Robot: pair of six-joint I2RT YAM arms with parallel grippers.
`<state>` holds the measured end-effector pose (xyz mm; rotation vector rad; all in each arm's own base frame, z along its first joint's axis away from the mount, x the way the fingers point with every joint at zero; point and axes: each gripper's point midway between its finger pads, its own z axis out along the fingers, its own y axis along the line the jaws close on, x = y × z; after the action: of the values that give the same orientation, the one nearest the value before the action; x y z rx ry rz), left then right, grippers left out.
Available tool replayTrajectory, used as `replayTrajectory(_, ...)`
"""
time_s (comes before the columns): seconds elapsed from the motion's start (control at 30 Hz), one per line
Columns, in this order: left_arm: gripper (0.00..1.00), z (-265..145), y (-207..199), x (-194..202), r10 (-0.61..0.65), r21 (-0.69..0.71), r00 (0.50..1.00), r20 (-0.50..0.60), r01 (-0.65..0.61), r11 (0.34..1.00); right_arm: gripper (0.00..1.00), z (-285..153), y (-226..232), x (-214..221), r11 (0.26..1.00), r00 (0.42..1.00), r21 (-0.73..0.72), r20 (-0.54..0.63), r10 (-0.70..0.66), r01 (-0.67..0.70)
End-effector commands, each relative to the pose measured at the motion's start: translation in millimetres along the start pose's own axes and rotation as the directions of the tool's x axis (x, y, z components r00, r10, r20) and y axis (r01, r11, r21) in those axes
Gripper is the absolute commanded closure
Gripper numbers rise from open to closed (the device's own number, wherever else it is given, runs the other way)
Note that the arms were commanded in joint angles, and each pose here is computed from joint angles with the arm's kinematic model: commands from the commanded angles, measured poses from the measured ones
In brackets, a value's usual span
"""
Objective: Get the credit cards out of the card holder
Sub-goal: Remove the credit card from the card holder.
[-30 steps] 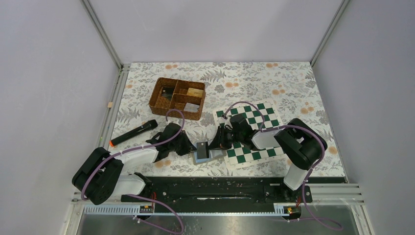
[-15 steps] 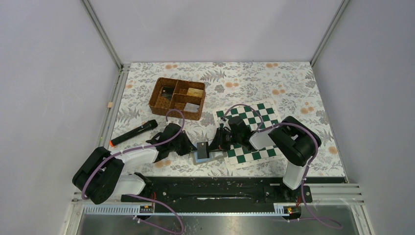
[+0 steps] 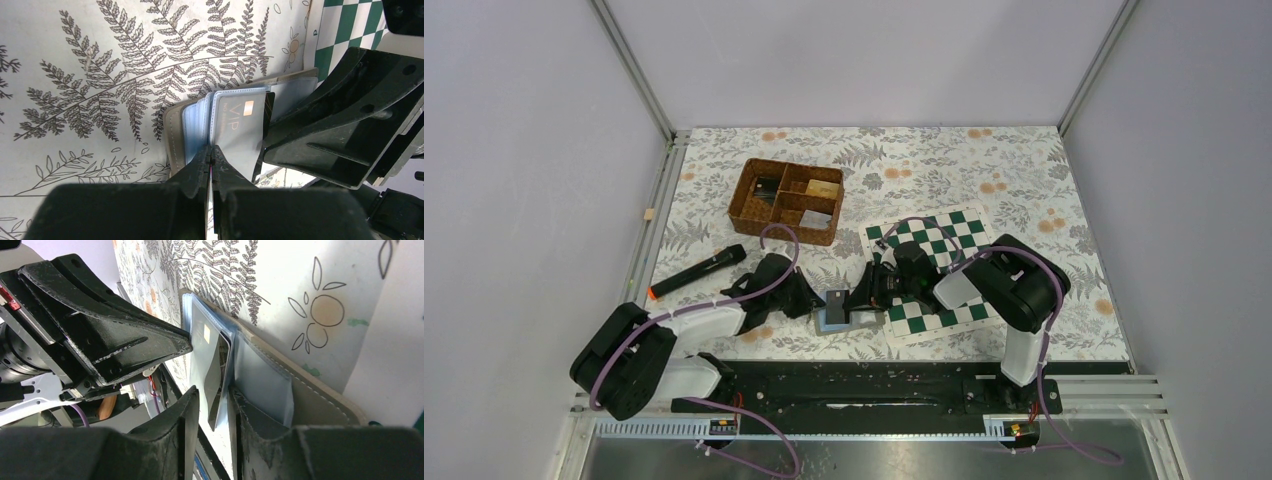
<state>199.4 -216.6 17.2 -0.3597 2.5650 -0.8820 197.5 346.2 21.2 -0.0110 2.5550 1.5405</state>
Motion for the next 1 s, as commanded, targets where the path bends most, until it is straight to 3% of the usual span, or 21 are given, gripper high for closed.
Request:
replayTrajectory(0.0,1.0,-3,46,48,-0.023,-0.126,0.988,-0.15,0.004,0.992,0.67,4,37,-10,0.989,0.994,-0.098,0.038,-0.105,0.108)
replayTrajectory(0.2,1.0,0,36,50,-0.018,-0.079,0.987,-0.163,0.005,0.997,0.75,8,31,-10,0.992,0.995,-0.082,0.03,-0.091,0.093)
replayTrajectory(0.37,1.0,1,42,52,-0.026,-0.107,0.986,-0.166,0.008,0.994,1.0,4,21,-8,0.994,0.994,-0.028,0.028,-0.108,0.108)
replayTrajectory(0.73,1.0,-5,71,49,-0.032,-0.267,0.99,-0.141,-0.007,0.964,1.0,-17,1,-6,0.99,0.992,0.065,0.015,-0.129,0.128)
replayTrajectory(0.97,1.0,-6,75,50,-0.037,-0.284,0.99,-0.139,-0.004,0.959,1.0,-26,-4,-9,0.987,0.99,0.083,0.02,-0.137,0.135)
